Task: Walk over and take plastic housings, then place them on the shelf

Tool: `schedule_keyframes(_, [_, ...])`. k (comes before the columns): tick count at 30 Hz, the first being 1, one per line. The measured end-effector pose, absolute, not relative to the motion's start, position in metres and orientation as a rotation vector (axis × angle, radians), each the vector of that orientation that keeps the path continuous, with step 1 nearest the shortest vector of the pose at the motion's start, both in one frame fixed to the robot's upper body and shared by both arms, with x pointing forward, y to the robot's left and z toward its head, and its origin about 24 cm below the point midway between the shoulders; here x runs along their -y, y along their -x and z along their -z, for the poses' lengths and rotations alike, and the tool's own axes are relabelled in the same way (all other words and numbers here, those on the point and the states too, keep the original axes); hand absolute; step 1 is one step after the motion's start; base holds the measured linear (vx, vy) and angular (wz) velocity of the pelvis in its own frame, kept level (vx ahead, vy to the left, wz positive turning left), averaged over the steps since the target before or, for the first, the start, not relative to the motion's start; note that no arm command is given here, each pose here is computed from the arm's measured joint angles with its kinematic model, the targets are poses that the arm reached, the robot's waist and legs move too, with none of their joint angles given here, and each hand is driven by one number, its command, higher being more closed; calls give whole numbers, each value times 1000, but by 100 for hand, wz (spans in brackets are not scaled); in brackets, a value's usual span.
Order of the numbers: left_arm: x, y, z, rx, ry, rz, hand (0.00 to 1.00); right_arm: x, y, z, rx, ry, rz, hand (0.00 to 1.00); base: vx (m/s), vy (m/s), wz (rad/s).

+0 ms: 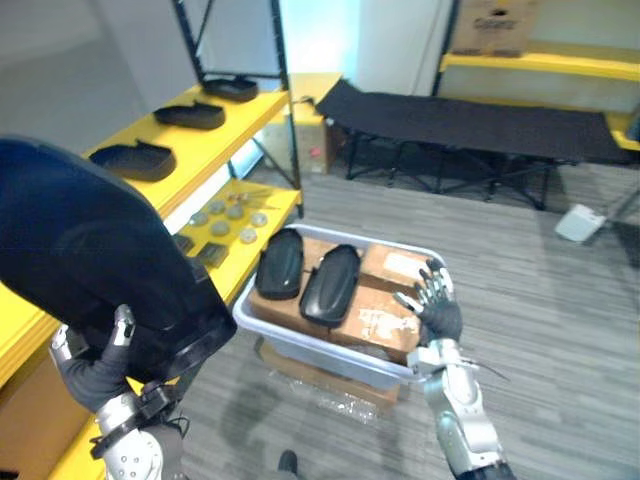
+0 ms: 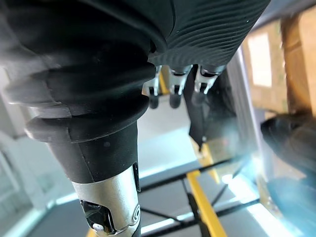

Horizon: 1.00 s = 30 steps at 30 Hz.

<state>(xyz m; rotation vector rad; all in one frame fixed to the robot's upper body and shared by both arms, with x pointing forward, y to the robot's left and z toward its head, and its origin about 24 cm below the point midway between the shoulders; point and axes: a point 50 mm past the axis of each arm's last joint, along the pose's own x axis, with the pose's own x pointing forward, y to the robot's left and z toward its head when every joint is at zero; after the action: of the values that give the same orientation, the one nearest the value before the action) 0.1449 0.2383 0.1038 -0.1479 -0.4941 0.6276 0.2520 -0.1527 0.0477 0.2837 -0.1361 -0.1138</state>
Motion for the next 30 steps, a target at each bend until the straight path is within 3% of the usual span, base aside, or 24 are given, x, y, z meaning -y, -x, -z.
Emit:
schedule_keyframes(9, [-228, -167, -121, 580, 138, -468, 100, 147, -251, -51, 157, -263, 72, 0, 2, 17, 7])
schedule_keyframes(19, [-229, -170, -102, 488, 157, -513, 100, 168, -251, -69, 266, -266, -54, 0, -13, -79, 14])
schedule_keyframes(30, [-223, -171, -92, 434, 154, -404, 100, 141, -250, -68, 278, -213, -212, 0, -27, -4, 111])
